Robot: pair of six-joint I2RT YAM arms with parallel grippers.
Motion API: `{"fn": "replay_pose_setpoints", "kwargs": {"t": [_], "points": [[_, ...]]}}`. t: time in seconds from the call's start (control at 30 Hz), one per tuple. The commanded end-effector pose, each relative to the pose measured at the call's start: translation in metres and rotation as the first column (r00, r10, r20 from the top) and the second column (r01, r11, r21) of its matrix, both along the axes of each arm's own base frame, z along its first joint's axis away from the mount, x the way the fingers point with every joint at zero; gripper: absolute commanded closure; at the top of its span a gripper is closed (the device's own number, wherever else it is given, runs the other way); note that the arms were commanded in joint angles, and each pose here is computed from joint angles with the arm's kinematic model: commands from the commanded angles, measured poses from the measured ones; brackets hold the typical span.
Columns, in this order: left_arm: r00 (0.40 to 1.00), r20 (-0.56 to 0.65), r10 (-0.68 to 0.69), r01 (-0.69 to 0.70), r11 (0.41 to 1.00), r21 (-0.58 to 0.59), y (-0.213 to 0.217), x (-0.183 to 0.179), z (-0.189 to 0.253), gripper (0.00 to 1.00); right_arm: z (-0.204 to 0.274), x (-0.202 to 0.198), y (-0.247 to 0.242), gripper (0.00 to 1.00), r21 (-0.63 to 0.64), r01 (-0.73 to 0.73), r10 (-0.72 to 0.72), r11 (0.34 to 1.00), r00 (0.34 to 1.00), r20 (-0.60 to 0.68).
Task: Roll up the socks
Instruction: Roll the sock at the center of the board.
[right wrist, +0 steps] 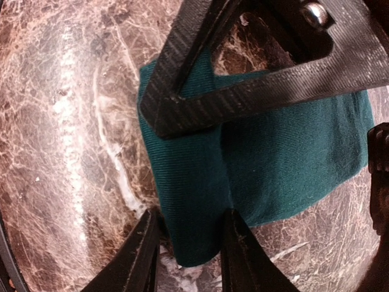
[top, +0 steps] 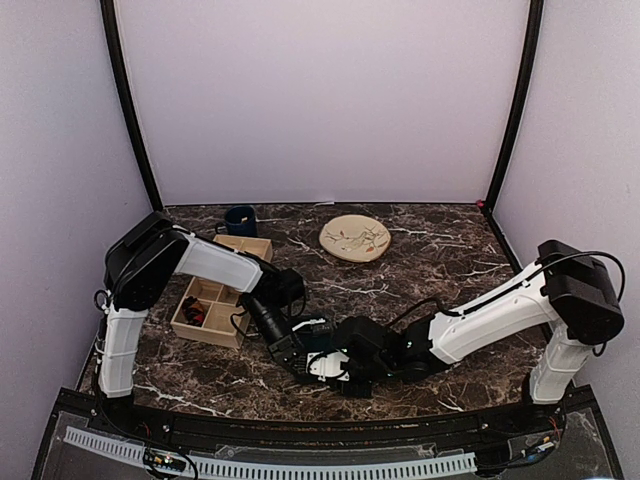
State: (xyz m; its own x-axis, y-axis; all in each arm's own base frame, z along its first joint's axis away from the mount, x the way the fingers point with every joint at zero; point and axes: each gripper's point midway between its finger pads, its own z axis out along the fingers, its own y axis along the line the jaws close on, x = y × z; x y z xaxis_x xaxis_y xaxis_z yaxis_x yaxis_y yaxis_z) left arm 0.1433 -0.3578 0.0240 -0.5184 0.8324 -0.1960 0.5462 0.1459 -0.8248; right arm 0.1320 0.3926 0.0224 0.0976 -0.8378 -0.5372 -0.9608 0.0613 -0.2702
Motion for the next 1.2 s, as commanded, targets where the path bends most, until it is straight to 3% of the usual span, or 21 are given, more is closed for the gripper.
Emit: {"fn": "replay_pose_setpoints", "kwargs": {"t": [0.0,0.13,0.37,0.73,1.17], "points": [[1.000,-0.016,-0.007,0.007,1.000,-0.002,0.002,-0.002,0.003,1.00,-0.005,0.000,0.004,0.73,-0.011,-0.022,0.022,1.000,1.000,-0.001],[1.000,-0.017,-0.009,0.009,1.000,-0.003,0.001,-0.002,0.004,0.97,-0.010,0.000,0.002,0.89,-0.023,-0.028,0.027,0.999,0.999,-0.029],[1.000,0.012,-0.002,0.002,1.000,0.024,0.002,0.003,0.002,0.83,-0.014,0.000,-0.002,0.99,-0.036,-0.018,0.015,0.999,0.997,-0.072],[0.994,0.100,0.049,-0.053,0.998,0.038,0.011,0.017,0.009,0.76,-0.015,0.002,-0.006,1.00,-0.041,0.011,-0.015,0.999,0.993,-0.119],[0.968,0.208,0.143,-0.139,0.990,-0.029,0.018,0.034,0.039,0.69,-0.018,0.004,-0.002,1.00,-0.063,0.030,-0.040,0.998,0.986,-0.162]]}}
